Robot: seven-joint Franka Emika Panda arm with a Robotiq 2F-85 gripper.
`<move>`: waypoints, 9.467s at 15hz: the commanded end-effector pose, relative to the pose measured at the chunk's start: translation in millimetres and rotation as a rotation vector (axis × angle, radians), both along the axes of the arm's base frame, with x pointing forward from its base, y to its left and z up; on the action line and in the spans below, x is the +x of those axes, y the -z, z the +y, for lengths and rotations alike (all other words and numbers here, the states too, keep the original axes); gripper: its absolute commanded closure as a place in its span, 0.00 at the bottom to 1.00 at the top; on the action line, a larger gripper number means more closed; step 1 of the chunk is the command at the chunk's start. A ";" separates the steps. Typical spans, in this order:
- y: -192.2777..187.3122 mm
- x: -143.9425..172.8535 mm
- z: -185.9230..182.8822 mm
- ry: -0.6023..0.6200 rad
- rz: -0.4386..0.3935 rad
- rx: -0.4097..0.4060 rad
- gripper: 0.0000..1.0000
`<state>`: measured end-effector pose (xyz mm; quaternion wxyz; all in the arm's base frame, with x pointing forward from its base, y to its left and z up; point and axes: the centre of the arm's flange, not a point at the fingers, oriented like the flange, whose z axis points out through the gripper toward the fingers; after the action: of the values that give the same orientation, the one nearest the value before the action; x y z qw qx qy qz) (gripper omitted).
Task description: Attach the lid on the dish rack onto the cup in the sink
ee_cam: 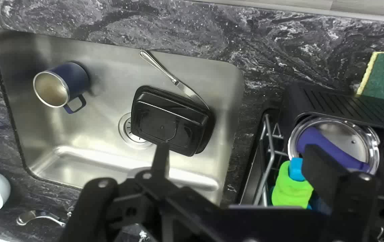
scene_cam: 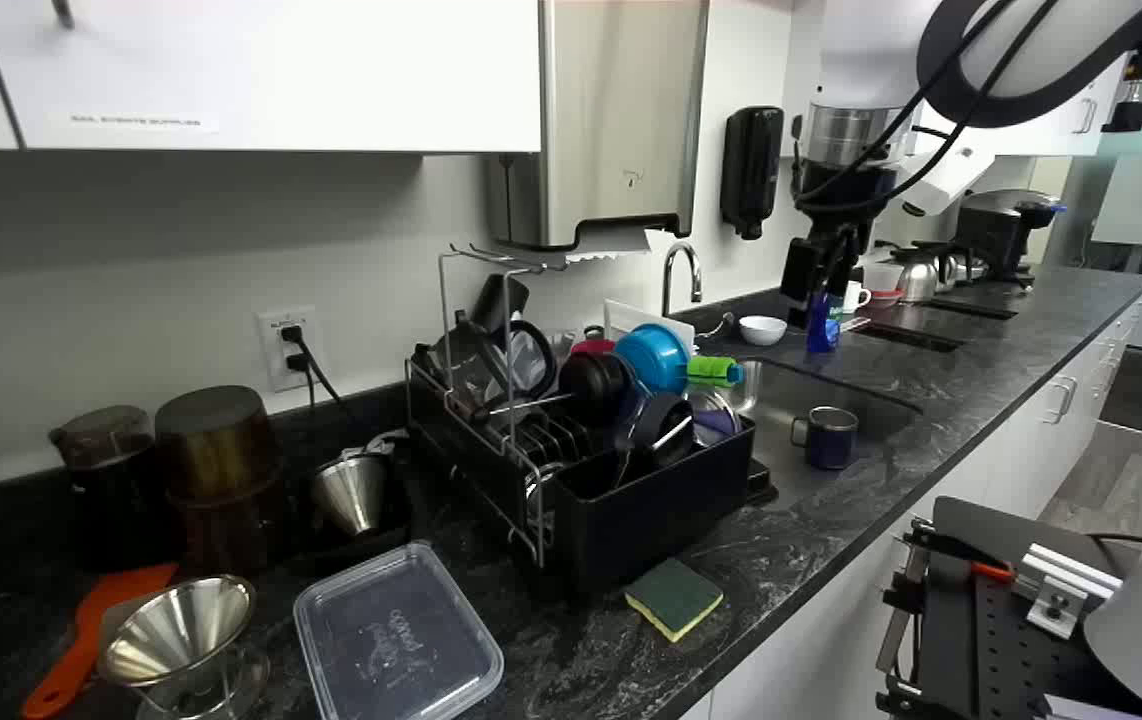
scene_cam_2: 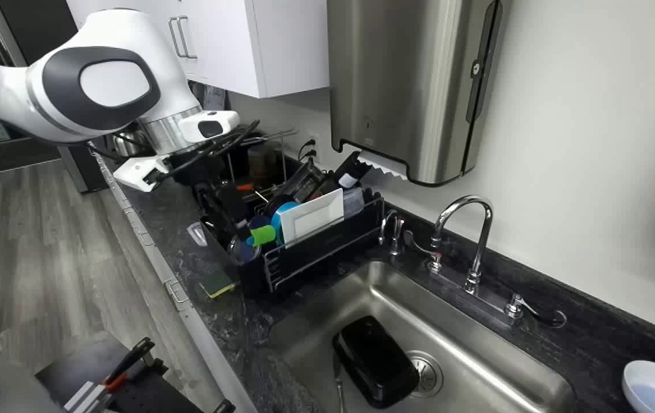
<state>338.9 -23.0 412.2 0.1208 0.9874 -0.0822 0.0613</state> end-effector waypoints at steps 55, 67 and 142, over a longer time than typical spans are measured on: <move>-8.1 24.3 6.2 -0.096 -0.005 0.020 0.00; 40.4 102.8 88.6 -0.278 -0.022 0.134 0.00; 168.4 169.7 158.8 -0.424 -0.186 0.212 0.00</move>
<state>497.9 130.0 247.3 -0.0190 0.9797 0.1085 0.1674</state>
